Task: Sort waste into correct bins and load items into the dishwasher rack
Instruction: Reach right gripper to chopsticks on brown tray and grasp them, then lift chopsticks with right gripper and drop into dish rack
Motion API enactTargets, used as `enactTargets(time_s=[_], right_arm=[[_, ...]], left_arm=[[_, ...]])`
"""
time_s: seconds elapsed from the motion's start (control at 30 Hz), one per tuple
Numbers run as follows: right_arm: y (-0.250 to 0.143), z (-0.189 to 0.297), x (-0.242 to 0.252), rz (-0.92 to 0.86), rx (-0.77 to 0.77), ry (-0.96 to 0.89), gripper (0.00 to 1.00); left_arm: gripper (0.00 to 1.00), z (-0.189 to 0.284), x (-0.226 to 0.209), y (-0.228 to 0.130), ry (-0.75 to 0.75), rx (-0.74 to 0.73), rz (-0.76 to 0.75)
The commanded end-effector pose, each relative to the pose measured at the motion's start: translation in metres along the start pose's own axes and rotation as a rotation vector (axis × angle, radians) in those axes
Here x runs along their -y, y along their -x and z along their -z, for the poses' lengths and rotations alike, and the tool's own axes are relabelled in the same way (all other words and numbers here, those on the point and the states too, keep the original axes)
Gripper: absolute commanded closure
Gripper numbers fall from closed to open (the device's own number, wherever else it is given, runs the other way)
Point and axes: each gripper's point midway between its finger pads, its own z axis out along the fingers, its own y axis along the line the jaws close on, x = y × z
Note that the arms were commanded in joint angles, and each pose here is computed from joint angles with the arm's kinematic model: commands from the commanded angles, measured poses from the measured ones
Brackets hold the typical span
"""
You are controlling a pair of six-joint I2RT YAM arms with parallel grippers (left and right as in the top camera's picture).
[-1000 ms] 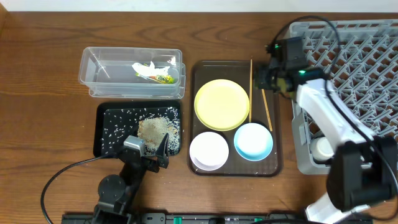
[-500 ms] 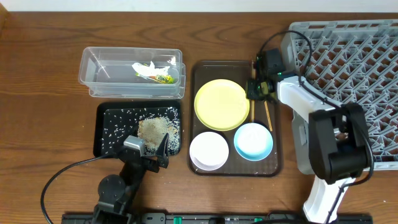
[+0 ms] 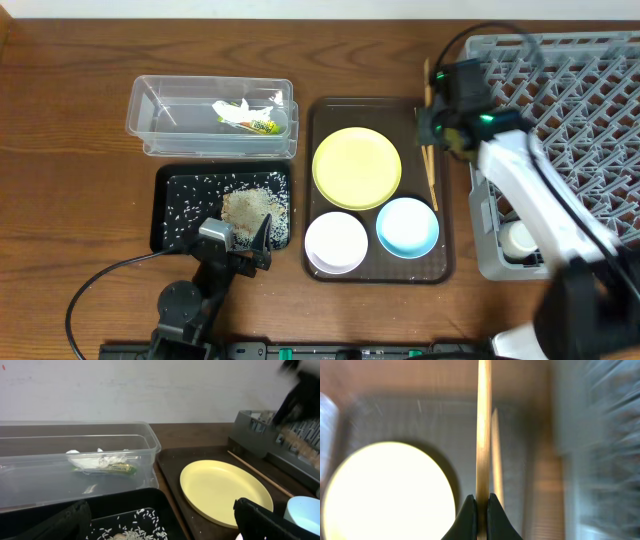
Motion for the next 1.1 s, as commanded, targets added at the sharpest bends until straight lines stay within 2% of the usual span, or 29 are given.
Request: enactTargets(time_s=[0.0, 0.17, 0.3, 0.57, 0.6, 0.7, 0.73, 0.83, 1.0, 1.07], right_arm=[[0.029, 0.044, 0.036, 0.032, 0.123, -0.132, 0.99], [0.025, 0.059, 0.08, 0.105, 0.099, -0.247, 0.99], [0.008, 0.038, 0.111, 0.103, 0.012, -0.285, 0.99], [-0.024, -0.012, 0.125, 0.086, -0.146, -0.274, 0.99], [-0.027, -0.017, 0.125, 0.089, -0.16, -0.277, 0.93], [-0.029, -0.021, 0.131, 0.105, -0.172, -0.334, 0.51], [-0.027, -0.019, 0.13, 0.112, -0.165, -0.345, 0.45], [-0.015, -0.004, 0.109, 0.138, -0.129, -0.298, 0.38], [-0.008, 0.016, 0.032, 0.179, -0.061, -0.04, 0.32], [-0.012, 0.016, 0.01, 0.166, -0.066, 0.006, 0.31]], left_arm=[[0.07, 0.0, -0.002, -0.006, 0.005, -0.011, -0.014], [0.07, 0.0, -0.002, -0.006, 0.005, -0.011, -0.014], [0.07, 0.0, -0.002, -0.006, 0.005, -0.011, -0.014], [0.07, 0.0, -0.002, -0.006, 0.005, -0.011, -0.014], [0.07, 0.0, -0.002, -0.006, 0.005, -0.011, -0.014], [0.07, 0.0, -0.002, -0.006, 0.005, -0.011, -0.014], [0.07, 0.0, -0.002, -0.006, 0.005, -0.011, -0.014], [0.07, 0.0, -0.002, -0.006, 0.005, -0.011, -0.014], [0.07, 0.0, -0.002, -0.006, 0.005, -0.011, -0.014], [0.07, 0.0, -0.002, -0.006, 0.005, -0.011, -0.014]])
